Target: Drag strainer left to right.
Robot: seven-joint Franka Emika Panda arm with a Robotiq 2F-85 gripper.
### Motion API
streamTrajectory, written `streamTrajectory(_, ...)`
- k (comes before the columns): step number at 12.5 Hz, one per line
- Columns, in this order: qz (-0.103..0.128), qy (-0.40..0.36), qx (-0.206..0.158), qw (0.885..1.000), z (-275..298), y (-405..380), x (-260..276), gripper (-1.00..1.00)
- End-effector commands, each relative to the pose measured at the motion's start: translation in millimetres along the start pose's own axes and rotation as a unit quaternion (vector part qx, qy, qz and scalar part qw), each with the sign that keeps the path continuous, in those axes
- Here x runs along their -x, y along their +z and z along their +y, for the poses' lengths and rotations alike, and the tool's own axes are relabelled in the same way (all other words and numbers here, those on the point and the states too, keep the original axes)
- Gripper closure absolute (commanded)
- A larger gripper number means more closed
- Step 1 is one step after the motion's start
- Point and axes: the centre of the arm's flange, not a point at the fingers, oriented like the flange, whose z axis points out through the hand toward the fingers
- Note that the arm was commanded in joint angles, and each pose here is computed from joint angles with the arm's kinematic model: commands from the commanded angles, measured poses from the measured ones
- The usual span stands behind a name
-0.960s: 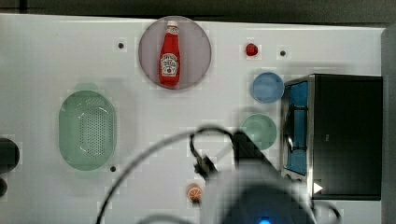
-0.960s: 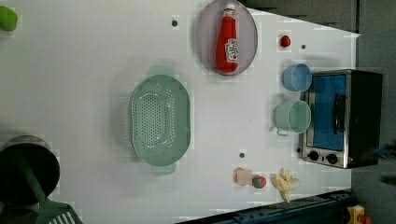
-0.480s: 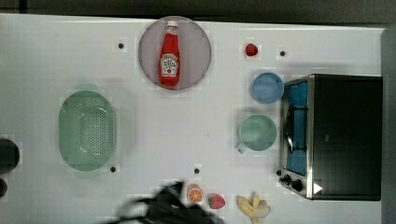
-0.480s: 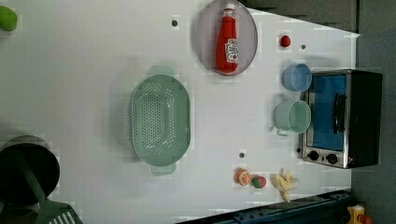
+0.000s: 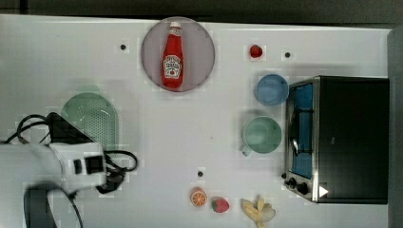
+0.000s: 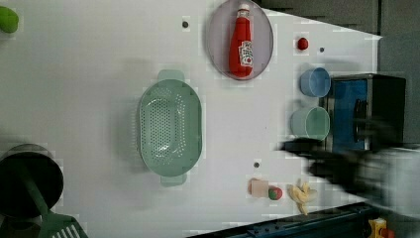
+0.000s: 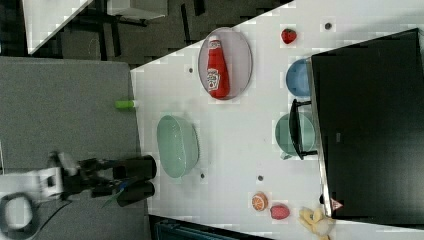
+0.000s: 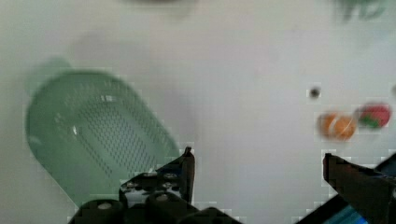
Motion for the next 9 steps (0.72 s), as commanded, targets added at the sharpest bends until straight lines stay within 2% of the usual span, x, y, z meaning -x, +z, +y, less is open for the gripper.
streamTrajectory(1, 0.000, 0.167, -0.022, 0.986, -23, 19, 6, -1.00)
streamTrajectory(3, -0.030, 0.231, -0.027, 0.972, -54, 60, 14, -1.00)
streamTrajectory(6, -0.079, 0.320, -0.012, 0.944, -82, 125, 15, -1.00)
streamTrajectory(8, -0.100, 0.362, -0.005, 0.927, -94, 167, 12, -1.00)
streamTrajectory(9, -0.105, 0.373, -0.007, 0.922, -99, 186, 10, -1.00)
